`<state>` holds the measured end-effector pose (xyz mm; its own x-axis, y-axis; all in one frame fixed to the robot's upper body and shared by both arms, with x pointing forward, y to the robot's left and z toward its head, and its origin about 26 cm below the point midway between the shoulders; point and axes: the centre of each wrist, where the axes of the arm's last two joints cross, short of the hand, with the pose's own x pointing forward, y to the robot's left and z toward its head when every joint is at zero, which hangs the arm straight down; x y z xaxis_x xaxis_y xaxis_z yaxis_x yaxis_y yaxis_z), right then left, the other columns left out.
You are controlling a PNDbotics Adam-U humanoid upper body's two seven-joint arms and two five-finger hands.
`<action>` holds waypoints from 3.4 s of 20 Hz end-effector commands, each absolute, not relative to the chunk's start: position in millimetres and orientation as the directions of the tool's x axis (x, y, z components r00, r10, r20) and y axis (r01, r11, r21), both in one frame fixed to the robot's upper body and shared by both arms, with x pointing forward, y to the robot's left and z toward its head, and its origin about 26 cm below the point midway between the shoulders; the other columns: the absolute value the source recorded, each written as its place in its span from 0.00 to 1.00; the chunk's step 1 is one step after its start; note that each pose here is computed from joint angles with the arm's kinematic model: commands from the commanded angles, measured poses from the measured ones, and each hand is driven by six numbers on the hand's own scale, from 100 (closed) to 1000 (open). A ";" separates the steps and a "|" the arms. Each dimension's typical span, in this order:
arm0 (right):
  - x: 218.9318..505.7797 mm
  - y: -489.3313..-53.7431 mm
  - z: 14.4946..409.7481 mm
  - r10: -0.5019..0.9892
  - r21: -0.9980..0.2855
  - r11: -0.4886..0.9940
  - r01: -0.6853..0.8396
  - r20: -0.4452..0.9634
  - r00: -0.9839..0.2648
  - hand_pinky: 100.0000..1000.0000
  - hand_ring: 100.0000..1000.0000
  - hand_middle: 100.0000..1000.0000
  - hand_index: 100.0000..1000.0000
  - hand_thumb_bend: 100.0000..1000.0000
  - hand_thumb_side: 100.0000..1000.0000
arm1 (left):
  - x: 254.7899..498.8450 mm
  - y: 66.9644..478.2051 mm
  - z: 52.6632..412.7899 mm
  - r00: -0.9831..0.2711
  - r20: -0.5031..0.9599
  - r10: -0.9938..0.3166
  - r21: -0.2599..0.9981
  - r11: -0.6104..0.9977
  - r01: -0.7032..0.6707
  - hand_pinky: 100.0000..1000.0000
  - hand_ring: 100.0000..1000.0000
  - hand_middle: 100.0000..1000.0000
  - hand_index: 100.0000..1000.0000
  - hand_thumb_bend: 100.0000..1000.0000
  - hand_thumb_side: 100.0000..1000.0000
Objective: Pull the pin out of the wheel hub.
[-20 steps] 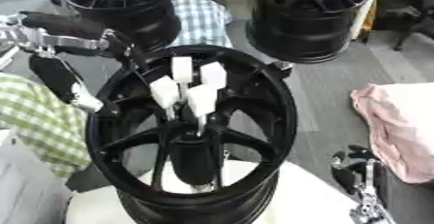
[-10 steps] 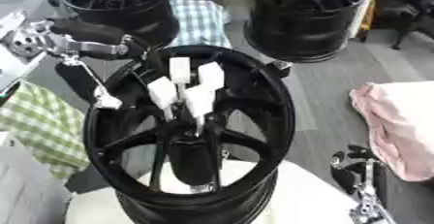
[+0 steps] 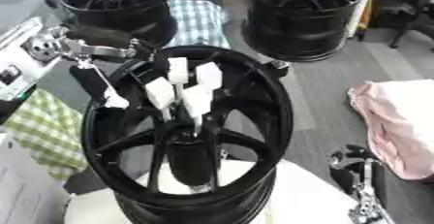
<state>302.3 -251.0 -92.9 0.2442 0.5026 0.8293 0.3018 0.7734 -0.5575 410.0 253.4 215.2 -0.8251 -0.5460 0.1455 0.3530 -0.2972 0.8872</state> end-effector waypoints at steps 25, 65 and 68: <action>309.4 -251.4 -84.0 0.521 -0.559 0.771 0.304 0.829 0.203 0.62 0.46 0.58 0.72 0.00 0.12 | 419.7 244.4 205.7 -0.933 0.075 -0.353 0.795 -0.544 0.270 0.82 0.76 0.82 0.89 0.15 0.02; 307.5 -254.5 -86.0 0.515 -0.560 0.767 0.314 0.828 0.219 0.62 0.46 0.58 0.72 0.00 0.13 | 396.1 330.1 323.9 -0.808 0.082 -0.584 0.951 -0.196 0.238 0.74 0.54 0.54 0.66 0.00 0.00; 307.3 -255.5 -86.0 0.513 -0.559 0.765 0.320 0.829 0.222 0.62 0.46 0.58 0.72 0.00 0.13 | 376.3 363.8 335.6 -0.751 0.111 -0.650 0.963 -0.115 0.243 0.74 0.54 0.54 0.66 0.00 0.00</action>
<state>302.4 -249.6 -92.9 0.2389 0.5059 0.8289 0.3007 0.7731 -0.5585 390.0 348.7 304.0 -0.7049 -0.6760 0.2149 0.2980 -0.0072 0.9545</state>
